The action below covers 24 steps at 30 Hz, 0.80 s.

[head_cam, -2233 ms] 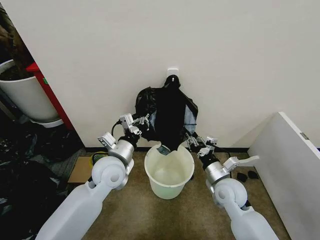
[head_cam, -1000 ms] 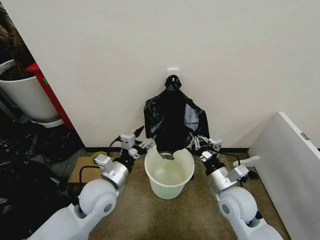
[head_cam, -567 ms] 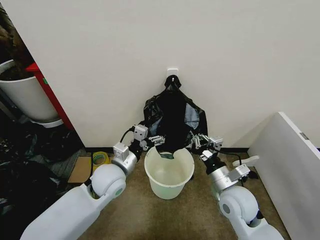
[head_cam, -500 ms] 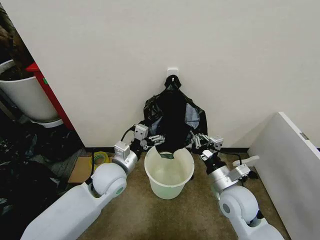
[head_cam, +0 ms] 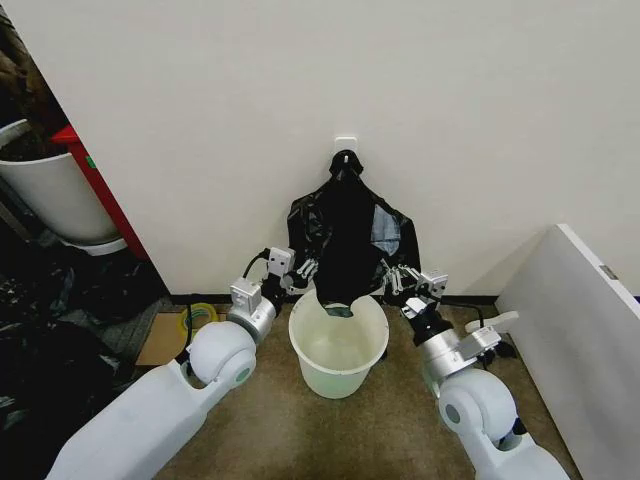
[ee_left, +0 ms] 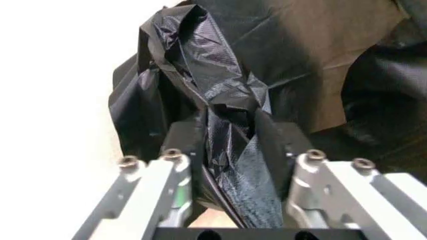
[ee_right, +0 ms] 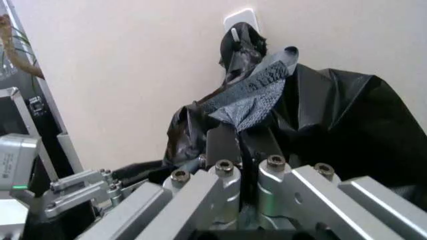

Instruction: Place the garbage bag over the trash bin.

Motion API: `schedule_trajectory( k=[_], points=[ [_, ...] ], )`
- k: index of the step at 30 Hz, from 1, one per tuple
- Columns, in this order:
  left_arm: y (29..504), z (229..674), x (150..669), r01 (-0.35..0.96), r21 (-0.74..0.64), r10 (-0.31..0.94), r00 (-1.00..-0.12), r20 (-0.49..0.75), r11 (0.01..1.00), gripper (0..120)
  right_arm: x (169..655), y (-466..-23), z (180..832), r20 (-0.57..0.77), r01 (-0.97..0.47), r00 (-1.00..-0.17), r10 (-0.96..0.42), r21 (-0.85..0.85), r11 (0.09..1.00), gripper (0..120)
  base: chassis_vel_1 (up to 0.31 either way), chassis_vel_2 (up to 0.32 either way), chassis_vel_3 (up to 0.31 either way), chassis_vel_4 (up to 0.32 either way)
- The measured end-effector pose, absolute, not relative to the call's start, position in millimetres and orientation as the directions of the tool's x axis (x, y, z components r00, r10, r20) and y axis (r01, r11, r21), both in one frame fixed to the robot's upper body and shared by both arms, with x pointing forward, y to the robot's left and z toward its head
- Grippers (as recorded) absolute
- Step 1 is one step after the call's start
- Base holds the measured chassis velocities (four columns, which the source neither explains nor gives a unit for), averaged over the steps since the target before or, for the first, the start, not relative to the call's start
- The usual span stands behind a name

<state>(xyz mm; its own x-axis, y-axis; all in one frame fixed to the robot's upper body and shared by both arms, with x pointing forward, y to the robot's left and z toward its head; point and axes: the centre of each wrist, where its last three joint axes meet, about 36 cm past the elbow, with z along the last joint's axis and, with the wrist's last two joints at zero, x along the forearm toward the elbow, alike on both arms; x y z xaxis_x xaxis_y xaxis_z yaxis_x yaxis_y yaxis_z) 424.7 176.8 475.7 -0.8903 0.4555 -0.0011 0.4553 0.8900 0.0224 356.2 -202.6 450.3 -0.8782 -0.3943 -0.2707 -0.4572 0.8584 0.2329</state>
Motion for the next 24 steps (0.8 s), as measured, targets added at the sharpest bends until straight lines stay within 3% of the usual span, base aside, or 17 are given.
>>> schedule_trajectory(
  k=[8,21,24],
  points=[
    [179.7,473.7,427.2,0.425,-0.007,0.425,-0.905,0.023,0.905,0,353.1,-202.1,454.1,-0.279,-0.461,-0.876,-0.395,0.242,0.854,0,0.000,0.000,0.000,0.000],
    [197.9,476.8,429.9,0.356,-0.084,0.358,-0.933,0.010,0.931,0,348.4,-201.4,462.1,-0.291,-0.465,-0.874,-0.390,0.262,0.846,0,0.000,0.000,0.000,0.000],
    [208.5,482.4,419.9,0.366,-0.001,0.366,-0.930,-0.029,0.930,11,348.9,-201.8,461.2,-0.287,-0.463,-0.874,-0.391,0.250,0.851,0,0.000,0.000,0.000,0.000]
  ],
)
